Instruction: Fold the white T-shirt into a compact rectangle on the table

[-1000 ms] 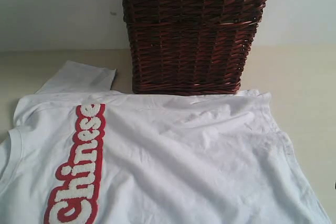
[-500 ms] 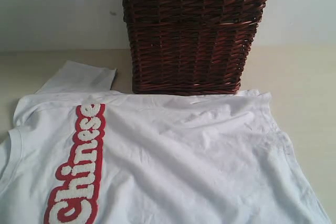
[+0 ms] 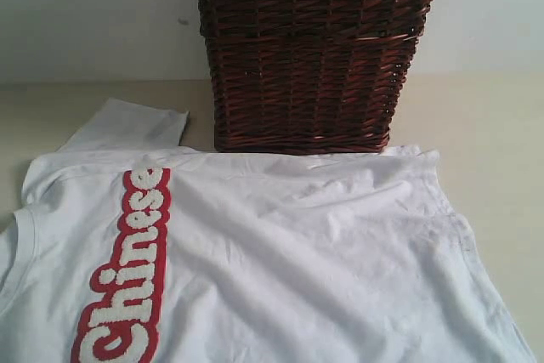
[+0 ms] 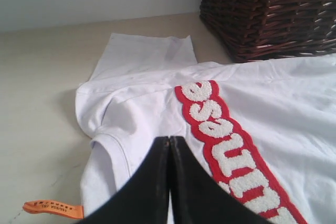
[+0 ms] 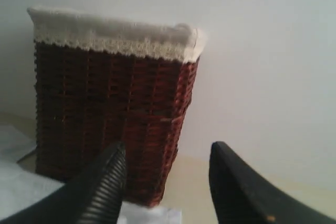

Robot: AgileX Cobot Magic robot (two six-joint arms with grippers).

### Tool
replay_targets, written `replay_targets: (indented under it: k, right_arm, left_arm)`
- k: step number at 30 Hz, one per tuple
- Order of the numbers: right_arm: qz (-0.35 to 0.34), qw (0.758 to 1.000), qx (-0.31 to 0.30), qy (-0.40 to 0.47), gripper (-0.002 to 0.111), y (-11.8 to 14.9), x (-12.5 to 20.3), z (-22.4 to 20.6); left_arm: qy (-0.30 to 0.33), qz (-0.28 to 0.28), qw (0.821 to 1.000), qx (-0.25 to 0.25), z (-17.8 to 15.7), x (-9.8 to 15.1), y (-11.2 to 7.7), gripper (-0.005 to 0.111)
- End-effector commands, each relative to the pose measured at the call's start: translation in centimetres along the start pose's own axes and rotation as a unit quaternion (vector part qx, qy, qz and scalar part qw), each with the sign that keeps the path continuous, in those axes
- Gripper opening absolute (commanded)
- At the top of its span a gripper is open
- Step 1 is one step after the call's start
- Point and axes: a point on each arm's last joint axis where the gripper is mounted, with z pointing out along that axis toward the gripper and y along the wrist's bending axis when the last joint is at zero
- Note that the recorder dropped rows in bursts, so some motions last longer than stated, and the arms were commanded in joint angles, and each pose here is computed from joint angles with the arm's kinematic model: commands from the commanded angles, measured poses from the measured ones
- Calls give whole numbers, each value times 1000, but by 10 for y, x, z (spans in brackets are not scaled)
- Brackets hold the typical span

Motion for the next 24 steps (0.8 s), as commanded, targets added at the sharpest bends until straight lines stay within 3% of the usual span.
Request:
replay_targets:
  k: [1, 4, 6, 9, 11, 15, 18, 20, 21, 22, 23, 24]
  right_arm:
    - [8, 985, -64, 163, 49, 8, 28, 34]
    - [-22, 939, -166, 301, 49, 19, 41, 48]
    - [-52, 891, -230, 389, 49, 22, 43, 55]
    - [-82, 843, -274, 457, 49, 19, 34, 78]
    - [-77, 845, -268, 456, 49, 16, 30, 99]
    - [-51, 873, -218, 433, 49, 9, 36, 145]
    - [-32, 864, -190, 465, 49, 5, 58, 168]
    - [-82, 829, -253, 492, 38, 9, 75, 175]
    - [-150, 779, -346, 501, 19, 14, 87, 173]
    - [-187, 749, -392, 500, 8, 15, 92, 171]
    - [-252, 700, -454, 491, 0, 14, 103, 168]
    - [-293, 669, -485, 480, 0, 13, 110, 168]
  left_arm:
    - [-1, -4, 1000, 1, 0, 1, 0, 0]
    - [-1, -4, 1000, 1, 0, 1, 0, 0]
    - [-1, -4, 1000, 2, 0, 1, 0, 0]
    - [-1, -4, 1000, 2, 0, 1, 0, 0]
    - [-1, -4, 1000, 2, 0, 1, 0, 0]
    - [-1, -4, 1000, 3, 0, 1, -1, 0]
    - [-1, -4, 1000, 3, 0, 1, -1, 0]
    - [-1, -4, 1000, 3, 0, 1, -1, 0]
    - [-1, -4, 1000, 3, 0, 1, -1, 0]
    - [-1, -4, 1000, 3, 0, 1, -1, 0]
    - [-1, -4, 1000, 3, 0, 1, -1, 0]
    - [-1, -4, 1000, 3, 0, 1, -1, 0]
